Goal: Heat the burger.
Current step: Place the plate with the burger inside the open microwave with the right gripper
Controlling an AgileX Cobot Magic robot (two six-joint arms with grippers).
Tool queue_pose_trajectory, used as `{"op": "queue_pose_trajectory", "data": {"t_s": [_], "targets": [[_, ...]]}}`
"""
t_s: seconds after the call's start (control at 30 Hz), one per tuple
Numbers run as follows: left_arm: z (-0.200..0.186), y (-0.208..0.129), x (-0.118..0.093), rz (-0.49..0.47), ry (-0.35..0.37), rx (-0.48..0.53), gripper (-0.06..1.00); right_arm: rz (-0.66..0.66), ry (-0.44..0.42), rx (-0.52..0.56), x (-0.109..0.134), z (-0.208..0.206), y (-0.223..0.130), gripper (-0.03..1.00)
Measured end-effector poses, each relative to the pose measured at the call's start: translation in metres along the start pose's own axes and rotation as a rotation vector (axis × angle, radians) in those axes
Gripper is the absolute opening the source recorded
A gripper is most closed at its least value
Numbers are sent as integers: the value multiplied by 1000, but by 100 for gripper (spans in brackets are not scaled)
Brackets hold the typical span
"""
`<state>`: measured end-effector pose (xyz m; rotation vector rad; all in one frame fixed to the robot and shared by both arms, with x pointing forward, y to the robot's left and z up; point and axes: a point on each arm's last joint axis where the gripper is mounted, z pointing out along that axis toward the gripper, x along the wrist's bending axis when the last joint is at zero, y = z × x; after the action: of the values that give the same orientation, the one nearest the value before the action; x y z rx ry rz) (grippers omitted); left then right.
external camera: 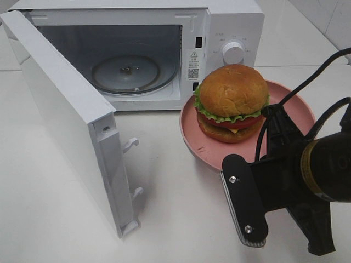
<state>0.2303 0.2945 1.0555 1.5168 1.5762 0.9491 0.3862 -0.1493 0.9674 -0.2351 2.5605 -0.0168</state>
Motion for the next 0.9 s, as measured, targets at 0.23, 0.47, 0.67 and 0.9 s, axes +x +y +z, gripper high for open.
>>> {"op": "queue_pose_trajectory", "data": {"t_s": [0.23,0.47,0.67,0.9], "targets": [[0,0,0,0,0,0,99,-63,-21,-63,-11,7,-6,6],[0,0,0,0,0,0,99,-113,-2,-105,-15,12,-13,6],[0,0,0,0,0,0,99,-178,36,-141,-17,16,-20,6],[0,0,0,0,0,0,99,-211,76,-177,-18,18,-26,6]]}}
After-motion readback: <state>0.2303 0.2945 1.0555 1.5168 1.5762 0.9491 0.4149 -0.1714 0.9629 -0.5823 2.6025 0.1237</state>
